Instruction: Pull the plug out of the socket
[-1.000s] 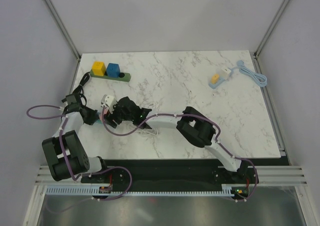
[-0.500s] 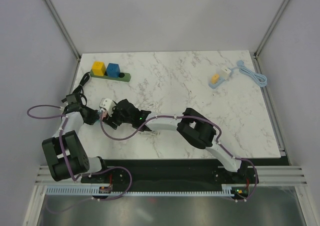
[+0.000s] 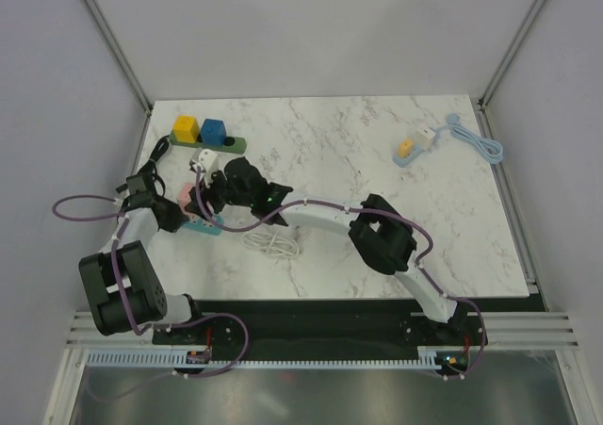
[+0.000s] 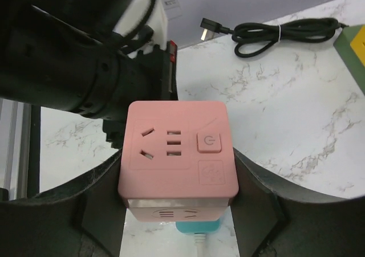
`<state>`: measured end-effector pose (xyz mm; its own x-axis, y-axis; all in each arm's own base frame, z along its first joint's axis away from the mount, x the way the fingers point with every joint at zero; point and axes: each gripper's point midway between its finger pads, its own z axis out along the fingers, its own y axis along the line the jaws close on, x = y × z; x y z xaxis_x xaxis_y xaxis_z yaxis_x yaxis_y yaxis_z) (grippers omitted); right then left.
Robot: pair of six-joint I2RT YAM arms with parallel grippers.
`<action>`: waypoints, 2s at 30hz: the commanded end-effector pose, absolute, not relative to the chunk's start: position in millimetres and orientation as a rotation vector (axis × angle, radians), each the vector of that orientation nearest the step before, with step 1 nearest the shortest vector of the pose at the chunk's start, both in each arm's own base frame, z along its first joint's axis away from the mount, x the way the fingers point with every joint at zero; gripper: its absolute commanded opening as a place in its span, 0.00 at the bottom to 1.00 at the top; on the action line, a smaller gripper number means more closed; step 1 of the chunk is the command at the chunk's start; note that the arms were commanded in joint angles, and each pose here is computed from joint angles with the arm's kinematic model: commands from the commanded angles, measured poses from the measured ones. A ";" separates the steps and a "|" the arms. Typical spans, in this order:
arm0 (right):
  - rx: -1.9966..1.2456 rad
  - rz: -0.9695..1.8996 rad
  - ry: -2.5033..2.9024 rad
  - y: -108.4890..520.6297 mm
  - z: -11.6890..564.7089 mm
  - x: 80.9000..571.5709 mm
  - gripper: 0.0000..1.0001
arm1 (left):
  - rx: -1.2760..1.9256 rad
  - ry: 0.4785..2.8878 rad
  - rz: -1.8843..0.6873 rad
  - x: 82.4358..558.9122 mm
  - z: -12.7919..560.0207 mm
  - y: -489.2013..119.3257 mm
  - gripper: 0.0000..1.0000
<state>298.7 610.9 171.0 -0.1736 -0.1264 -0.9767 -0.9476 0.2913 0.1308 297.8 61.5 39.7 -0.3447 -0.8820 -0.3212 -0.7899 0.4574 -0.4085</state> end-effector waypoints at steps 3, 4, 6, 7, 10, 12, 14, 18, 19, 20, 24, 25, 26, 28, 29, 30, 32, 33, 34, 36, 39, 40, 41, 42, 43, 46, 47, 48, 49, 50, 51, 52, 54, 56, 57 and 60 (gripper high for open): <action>-0.945 0.931 1.371 615.1 279.6 287.1 0.00 | -1.477 2.409 -0.044 240.6 -2.4 57.5 0.02; -0.906 0.886 1.398 601.3 284.1 301.5 0.00 | -1.467 2.406 -0.055 242.2 -0.2 56.6 0.02; -0.823 0.880 1.479 585.4 282.1 309.5 0.00 | -1.439 2.376 -0.069 247.4 8.3 57.4 0.02; -0.801 0.841 1.548 571.9 263.6 315.1 0.00 | -1.430 2.369 -0.073 248.6 10.2 57.4 0.02; -0.676 0.847 1.703 529.4 255.4 329.5 0.00 | -1.378 2.325 -0.104 257.6 24.2 56.8 0.02; -0.600 0.862 1.792 494.4 256.9 340.8 0.00 | -1.344 2.310 -0.128 262.6 31.1 54.0 0.02; -0.477 0.865 1.930 457.3 240.9 348.8 0.00 | -1.289 2.289 -0.153 268.9 40.6 50.0 0.02; -0.434 0.752 2.273 392.4 185.9 325.9 0.00 | -1.137 2.287 -0.264 283.7 60.3 29.3 0.02; -0.442 0.708 2.319 379.4 180.6 318.5 0.00 | -1.083 2.277 -0.286 288.2 67.5 24.6 0.02; -0.462 0.652 2.357 367.5 173.6 312.5 0.00 | -1.033 2.286 -0.332 291.1 71.9 14.5 0.02; -0.490 0.394 2.585 306.0 143.4 273.6 0.00 | -0.893 2.247 -0.420 300.0 96.7 -0.8 0.02; -0.498 0.366 2.609 296.8 144.0 267.2 0.00 | -0.859 2.232 -0.438 301.7 103.5 -3.0 0.02; -0.521 0.298 2.673 281.3 138.0 254.9 0.00 | -0.804 2.196 -0.487 304.9 116.9 -9.3 0.04; -0.542 0.235 2.734 266.4 133.0 243.6 0.00 | -0.712 2.166 -0.580 307.2 130.7 -23.8 0.06; -0.557 0.213 2.770 260.9 129.7 236.7 0.00 | -0.661 2.139 -0.613 309.6 140.4 -31.7 0.08; -0.583 0.176 2.822 252.0 126.0 226.5 0.00 | -0.629 2.136 -0.630 310.1 143.7 -37.4 0.09; -0.602 0.157 2.882 249.2 117.2 218.3 0.00 | -0.549 2.144 -0.695 309.4 150.9 -56.2 0.09; -0.585 0.135 2.909 246.9 117.8 215.7 0.00 | -0.516 2.140 -0.722 310.3 154.6 -62.9 0.10; -0.590 0.099 2.944 246.9 109.9 215.3 0.00 | -0.457 2.137 -0.795 307.7 160.5 -75.4 0.11; -0.571 0.067 2.961 247.8 107.7 218.8 0.00 | -0.377 2.098 -0.869 306.2 172.4 -89.7 0.14; -0.571 -0.069 3.003 241.7 95.5 224.5 0.00 | -0.307 2.071 -0.924 303.0 186.8 -102.4 0.17; -0.578 -0.138 3.025 237.4 86.1 226.4 0.00 | -0.284 2.077 -0.940 301.2 188.0 -108.5 0.18; -0.586 -0.206 3.033 232.6 79.1 228.7 0.01 | -0.279 2.076 -0.946 301.1 190.0 -110.7 0.18; -0.587 -0.215 3.043 231.7 75.8 229.0 0.02 | -0.281 2.073 -0.944 301.8 190.8 -110.4 0.18; -0.579 -0.219 3.053 230.6 72.8 230.6 0.02 | -0.233 2.091 -0.971 296.4 190.3 -126.3 0.18; -0.576 -0.213 3.052 233.1 64.8 235.8 0.14 | -0.198 2.099 -0.966 293.2 191.5 -133.8 0.21; -0.578 -0.201 3.041 235.5 61.3 239.1 0.20 | -0.187 2.099 -0.953 293.3 191.4 -133.1 0.23; -0.577 -0.201 3.039 236.4 57.9 241.2 0.22 | -0.185 2.107 -0.943 293.0 189.5 -132.4 0.24; -0.571 -0.204 3.035 236.1 55.9 244.3 0.25 | -0.191 2.115 -0.927 292.7 188.2 -130.2 0.26; -0.583 -0.190 3.018 239.1 54.0 248.3 0.32 | -0.175 2.115 -0.918 292.4 188.8 -129.7 0.27; -0.587 -0.191 3.013 240.0 51.7 250.1 0.36 | -0.172 2.119 -0.908 292.3 188.4 -128.8 0.27; -0.584 -0.188 3.006 240.8 50.8 252.4 0.40 | -0.165 2.120 -0.906 291.4 189.1 -128.7 0.29; -0.607 -0.167 2.996 243.2 47.3 254.7 0.49 | -0.156 2.119 -0.886 288.5 191.4 -126.5 0.33; -0.614 -0.148 2.981 245.1 44.9 257.5 0.62 | -0.147 2.112 -0.876 283.7 195.7 -125.1 0.39; -0.633 -0.141 2.964 245.9 47.3 258.2 0.66 | -0.150 2.113 -0.869 282.1 196.4 -124.0 0.44; -0.642 -0.151 2.901 244.5 55.7 268.2 0.86 | -0.165 2.099 -0.853 275.4 202.0 -120.8 0.51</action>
